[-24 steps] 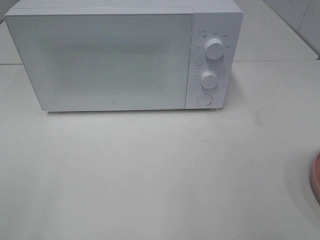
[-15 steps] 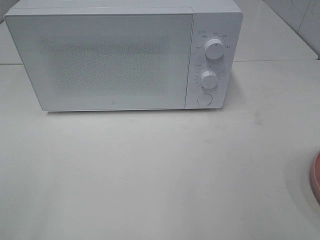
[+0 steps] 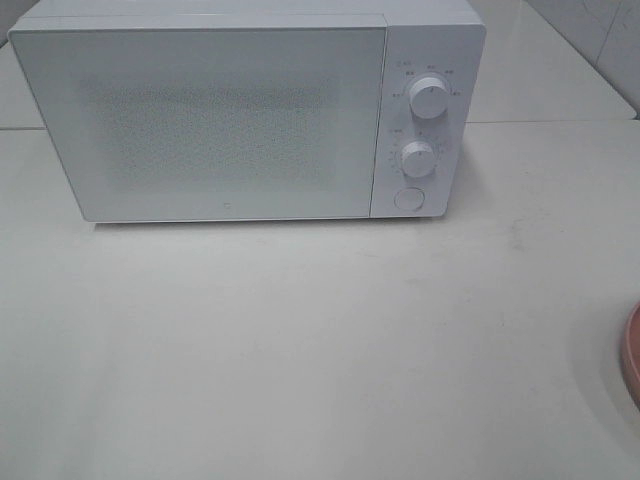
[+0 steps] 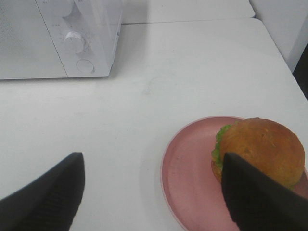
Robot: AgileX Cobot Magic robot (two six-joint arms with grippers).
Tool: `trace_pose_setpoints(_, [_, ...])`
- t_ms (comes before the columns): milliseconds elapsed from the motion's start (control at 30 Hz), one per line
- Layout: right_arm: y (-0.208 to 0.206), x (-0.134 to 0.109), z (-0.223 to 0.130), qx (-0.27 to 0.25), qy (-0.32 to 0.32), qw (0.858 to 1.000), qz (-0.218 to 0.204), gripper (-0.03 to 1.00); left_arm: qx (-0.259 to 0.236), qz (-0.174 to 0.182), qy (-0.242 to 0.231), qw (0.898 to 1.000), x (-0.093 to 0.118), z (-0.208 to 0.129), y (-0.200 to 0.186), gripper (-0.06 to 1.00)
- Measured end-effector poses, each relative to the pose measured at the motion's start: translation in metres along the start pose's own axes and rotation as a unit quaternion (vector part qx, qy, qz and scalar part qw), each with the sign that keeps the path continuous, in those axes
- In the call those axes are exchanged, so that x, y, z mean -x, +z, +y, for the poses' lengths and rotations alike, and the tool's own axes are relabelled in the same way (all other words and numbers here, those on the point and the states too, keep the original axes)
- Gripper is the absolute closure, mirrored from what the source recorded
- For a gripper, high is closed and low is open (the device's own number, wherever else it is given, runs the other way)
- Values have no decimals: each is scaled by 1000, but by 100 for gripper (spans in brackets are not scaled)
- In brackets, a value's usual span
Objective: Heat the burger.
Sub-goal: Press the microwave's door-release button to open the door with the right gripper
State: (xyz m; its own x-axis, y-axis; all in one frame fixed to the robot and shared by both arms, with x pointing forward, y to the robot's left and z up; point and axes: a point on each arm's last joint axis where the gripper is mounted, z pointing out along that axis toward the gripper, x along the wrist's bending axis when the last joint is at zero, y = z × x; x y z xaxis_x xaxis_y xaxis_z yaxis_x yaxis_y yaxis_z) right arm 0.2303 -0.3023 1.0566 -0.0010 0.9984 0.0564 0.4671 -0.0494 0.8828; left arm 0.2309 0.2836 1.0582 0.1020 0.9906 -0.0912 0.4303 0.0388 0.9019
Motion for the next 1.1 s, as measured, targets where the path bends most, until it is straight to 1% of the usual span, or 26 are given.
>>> trace_pose_setpoints(67, [5, -1, 9, -14, -1, 1000, -1, 20, 0, 0, 0, 1000, 0, 0, 0, -4])
trace_pose_setpoints(233, [17, -2, 20, -26, -2, 1000, -1, 20, 0, 0, 0, 1000, 0, 0, 0, -4])
trace_pose_setpoints(667, [46, -6, 43, -28, -4, 1000, 1, 20, 0, 0, 0, 1000, 0, 0, 0, -4])
trace_pose_setpoints(1100, [84, -10, 64, -28, -4, 1000, 5, 20, 0, 0, 0, 1000, 0, 0, 0, -4])
